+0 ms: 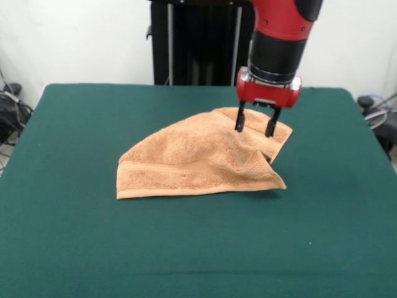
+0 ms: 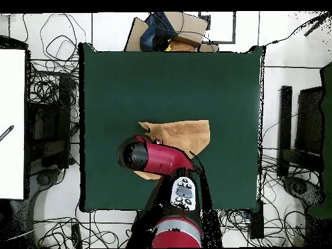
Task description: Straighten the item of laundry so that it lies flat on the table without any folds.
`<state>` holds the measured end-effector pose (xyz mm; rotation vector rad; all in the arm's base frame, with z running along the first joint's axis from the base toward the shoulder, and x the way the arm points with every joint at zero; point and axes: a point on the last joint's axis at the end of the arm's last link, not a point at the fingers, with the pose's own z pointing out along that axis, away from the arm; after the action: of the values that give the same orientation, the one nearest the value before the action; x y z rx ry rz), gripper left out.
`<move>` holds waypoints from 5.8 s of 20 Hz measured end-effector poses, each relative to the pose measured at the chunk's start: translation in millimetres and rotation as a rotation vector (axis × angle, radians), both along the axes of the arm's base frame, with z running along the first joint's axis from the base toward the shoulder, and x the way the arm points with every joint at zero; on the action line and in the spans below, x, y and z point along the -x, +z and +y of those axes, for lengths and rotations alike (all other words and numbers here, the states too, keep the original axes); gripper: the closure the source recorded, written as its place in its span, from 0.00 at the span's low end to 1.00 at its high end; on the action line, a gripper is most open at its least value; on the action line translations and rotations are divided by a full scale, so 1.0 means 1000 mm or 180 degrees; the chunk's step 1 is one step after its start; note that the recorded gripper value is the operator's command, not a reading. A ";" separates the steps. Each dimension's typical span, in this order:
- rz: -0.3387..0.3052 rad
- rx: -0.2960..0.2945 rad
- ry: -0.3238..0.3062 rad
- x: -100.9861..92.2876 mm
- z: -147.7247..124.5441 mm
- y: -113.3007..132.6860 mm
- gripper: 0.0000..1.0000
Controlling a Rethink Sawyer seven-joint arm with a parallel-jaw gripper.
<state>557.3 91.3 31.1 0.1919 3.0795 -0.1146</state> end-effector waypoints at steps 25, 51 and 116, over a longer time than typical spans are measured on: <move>0.0085 0.0022 -0.0008 0.004 0.001 -0.019 0.00; 0.0019 0.0035 -0.0173 -0.043 -0.005 -0.011 0.00; 0.0102 0.0124 -0.0145 -0.034 -0.007 -0.026 1.00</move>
<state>591.1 84.7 5.5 0.2612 3.1026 -0.1812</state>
